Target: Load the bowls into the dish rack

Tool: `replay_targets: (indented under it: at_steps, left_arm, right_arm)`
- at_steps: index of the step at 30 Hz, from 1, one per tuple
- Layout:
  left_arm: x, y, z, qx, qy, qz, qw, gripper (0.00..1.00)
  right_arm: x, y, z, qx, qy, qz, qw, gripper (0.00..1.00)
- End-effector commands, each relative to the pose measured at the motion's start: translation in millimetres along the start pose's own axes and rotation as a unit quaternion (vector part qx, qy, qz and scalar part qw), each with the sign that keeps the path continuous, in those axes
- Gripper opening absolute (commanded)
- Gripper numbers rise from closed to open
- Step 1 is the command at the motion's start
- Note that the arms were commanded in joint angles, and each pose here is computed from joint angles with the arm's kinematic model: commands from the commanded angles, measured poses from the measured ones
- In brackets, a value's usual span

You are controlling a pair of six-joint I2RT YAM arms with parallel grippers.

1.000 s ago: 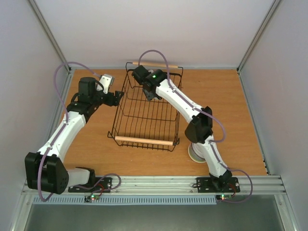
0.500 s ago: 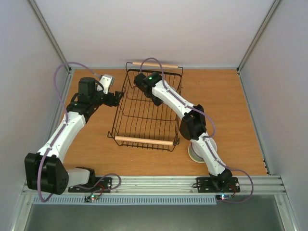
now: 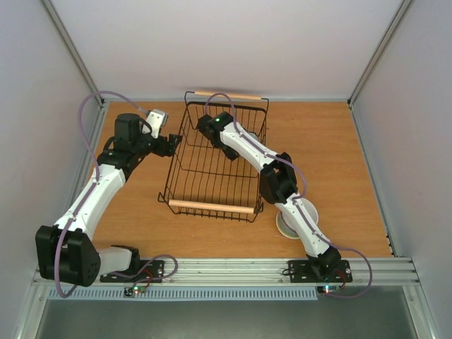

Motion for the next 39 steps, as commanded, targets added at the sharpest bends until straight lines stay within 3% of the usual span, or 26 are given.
replay_targets:
  at_steps: [1, 3, 7, 13, 17, 26, 32, 39]
  left_arm:
    - [-2.4, 2.8, -1.6, 0.006, -0.008, -0.009, 1.0, 0.85]
    - [-2.2, 2.8, -1.9, 0.007, -0.008, -0.009, 1.0, 0.85]
    - [-1.8, 2.4, -1.7, 0.007, -0.009, -0.008, 1.0, 0.85]
    - [-1.5, 1.7, -1.5, 0.006, -0.01, -0.007, 1.0, 0.85]
    - [-1.3, 2.4, -1.4, 0.005, -0.012, -0.007, 1.0, 0.85]
    - [-0.6, 2.6, -1.5, 0.006, -0.015, -0.007, 1.0, 0.85]
    - [-1.0, 3.5, -2.3, 0.007, -0.016, -0.008, 1.0, 0.85]
    - [0.0, 3.9, -4.3, 0.016, -0.019, -0.006, 1.0, 0.85]
  right_arm:
    - [-5.0, -7.7, -5.0, 0.006, 0.001, -0.001, 1.0, 0.1]
    - [-6.0, -10.6, -3.1, 0.005, 0.001, 0.0, 1.0, 0.17]
    - [-6.6, -10.9, -0.7, -0.006, -0.001, 0.0, 1.0, 0.59]
    - [-10.2, 0.9, 3.8, -0.057, -0.01, -0.017, 0.998, 0.77]
    - [-13.0, 7.9, 6.6, -0.071, -0.011, -0.03, 0.997, 0.98]
    - [-15.2, 25.0, 7.0, -0.076, -0.011, -0.055, 0.995, 0.99]
    - [-15.8, 71.6, -11.8, -0.102, -0.032, -0.123, 0.987, 0.99]
    - [2.2, 136.7, -63.4, -0.146, -0.124, -0.221, 0.956, 0.99]
Point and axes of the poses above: each gripper's point midway between its finger pads, its own y axis back along the fingers, its own z axis along the line the jaws close on, x = y × z, the point moved 6 cm from there along y, back along the fingers, and after that the axes turned 2 degrees about y, right-handed, at the moved point
